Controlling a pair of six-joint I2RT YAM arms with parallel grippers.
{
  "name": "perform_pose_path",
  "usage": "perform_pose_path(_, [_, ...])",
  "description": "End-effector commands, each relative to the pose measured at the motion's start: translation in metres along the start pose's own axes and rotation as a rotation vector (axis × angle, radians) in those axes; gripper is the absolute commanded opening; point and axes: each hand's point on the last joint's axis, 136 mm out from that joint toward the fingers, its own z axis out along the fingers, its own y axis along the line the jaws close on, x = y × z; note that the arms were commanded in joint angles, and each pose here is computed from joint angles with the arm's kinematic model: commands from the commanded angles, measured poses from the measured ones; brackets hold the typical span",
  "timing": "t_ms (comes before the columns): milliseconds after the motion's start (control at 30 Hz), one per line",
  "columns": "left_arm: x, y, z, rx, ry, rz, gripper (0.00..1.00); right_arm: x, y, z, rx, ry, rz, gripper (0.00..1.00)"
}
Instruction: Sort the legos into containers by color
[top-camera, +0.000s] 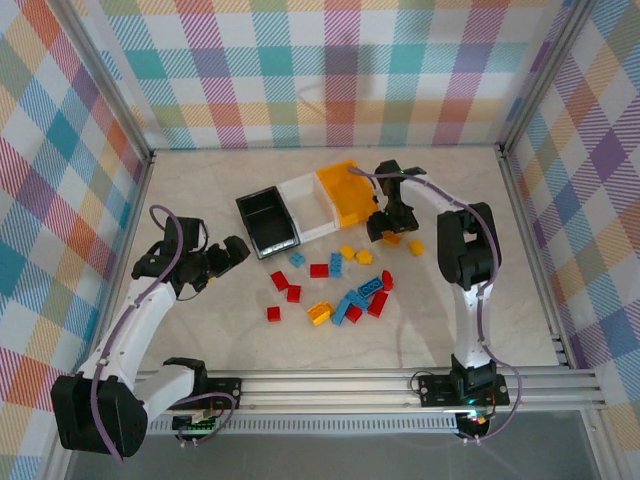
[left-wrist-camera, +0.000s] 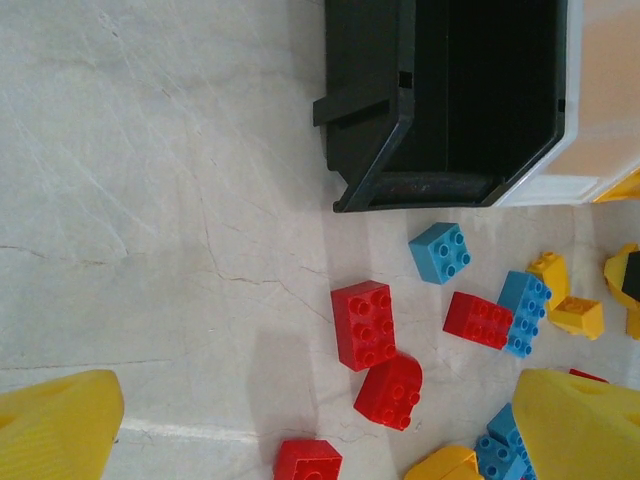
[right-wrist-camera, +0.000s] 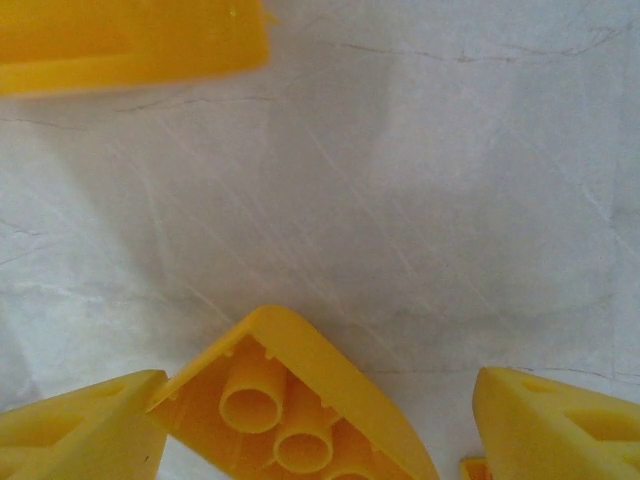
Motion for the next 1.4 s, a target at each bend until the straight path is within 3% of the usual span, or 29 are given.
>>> perform_pose_path(0, [-0.006,-0.006,-0.004,0.006,-0.016,-0.004,1.0,-0.001,0.002,-0.003,-0.042,0.008,0.007,0.77])
perform_pose_path(300, [-0.004,-0.002,0.003,-0.005,-0.01,-0.018,1.0,0.002,0.025,-0.012,-0.181,-0.019,0.076,0.75])
perform_pose_path(933, [0.0,0.001,0.004,-0.015,0.003,-0.032,1.0,0.003,0.002,-0.002,-0.027,-0.018,0.115,0.55])
perform_pose_path(1367, [0.002,0.004,0.006,-0.022,0.007,-0.049,1.0,0.001,0.001,-0.006,-0.024,-0.047,0.117,0.37])
